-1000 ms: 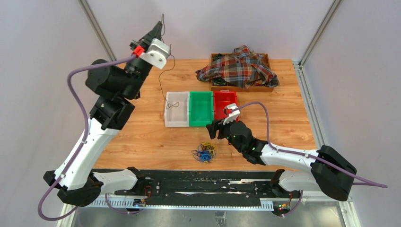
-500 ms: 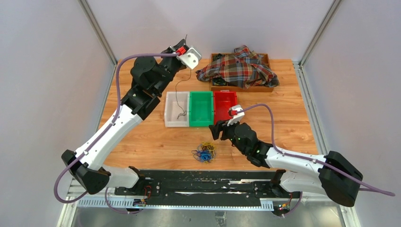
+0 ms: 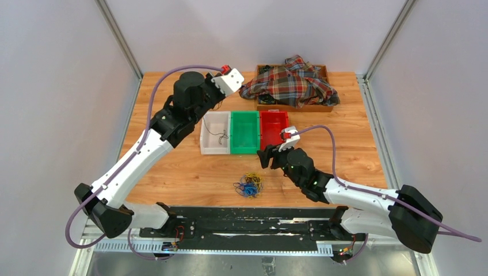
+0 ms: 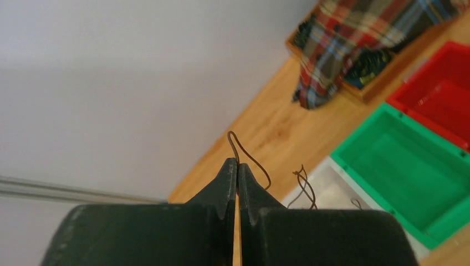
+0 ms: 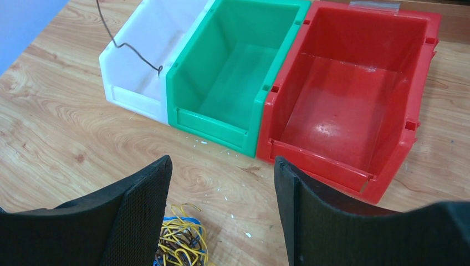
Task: Untangle the cables
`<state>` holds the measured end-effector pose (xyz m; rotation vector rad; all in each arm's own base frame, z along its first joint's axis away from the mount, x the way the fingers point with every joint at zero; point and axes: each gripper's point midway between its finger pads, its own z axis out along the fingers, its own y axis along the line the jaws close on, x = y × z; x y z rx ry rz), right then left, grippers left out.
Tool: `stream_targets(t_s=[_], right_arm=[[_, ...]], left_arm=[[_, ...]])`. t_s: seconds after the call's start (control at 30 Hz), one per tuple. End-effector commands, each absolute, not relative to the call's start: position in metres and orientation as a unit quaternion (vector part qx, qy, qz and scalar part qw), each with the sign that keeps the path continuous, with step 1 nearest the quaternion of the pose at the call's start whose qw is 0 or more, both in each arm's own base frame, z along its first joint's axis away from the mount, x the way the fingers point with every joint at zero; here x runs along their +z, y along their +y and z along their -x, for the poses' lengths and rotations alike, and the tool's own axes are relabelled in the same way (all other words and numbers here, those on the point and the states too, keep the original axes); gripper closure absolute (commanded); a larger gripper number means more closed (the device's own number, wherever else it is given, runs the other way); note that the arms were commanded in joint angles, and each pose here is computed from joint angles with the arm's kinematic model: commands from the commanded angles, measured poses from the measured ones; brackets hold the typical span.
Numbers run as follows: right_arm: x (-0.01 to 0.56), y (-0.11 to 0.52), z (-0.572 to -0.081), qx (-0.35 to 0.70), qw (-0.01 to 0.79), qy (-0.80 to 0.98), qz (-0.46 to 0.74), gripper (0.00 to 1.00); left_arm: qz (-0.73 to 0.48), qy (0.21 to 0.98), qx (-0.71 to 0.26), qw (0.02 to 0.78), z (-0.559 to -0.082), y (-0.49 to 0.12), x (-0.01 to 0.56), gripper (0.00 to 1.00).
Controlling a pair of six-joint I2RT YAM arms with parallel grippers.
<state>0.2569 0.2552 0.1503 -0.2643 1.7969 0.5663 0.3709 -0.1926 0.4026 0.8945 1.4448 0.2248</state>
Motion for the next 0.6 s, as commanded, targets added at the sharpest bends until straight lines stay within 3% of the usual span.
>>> stream_targets(t_s=[0.0, 0.37, 0.57], right_arm=[[0.146, 0.248, -0.262, 0.231, 0.578, 0.776, 0.099, 0.33], [0.141, 0.246, -0.264, 0.223, 0.572, 0.783, 0.096, 0.33], [0.138, 0.241, -0.265, 0.22, 0.571, 0.786, 0.091, 0.33]], left_arm=[[-0.393, 0.697, 0.085, 0.593, -0.357, -0.179, 0.351, 0.99], [-0.395, 0.741, 0.076, 0.537, -0.378, -0.191, 0.295, 1.0], [-0.39, 0.711, 0.121, 0.573, -0.417, -0.186, 0.312, 1.0]])
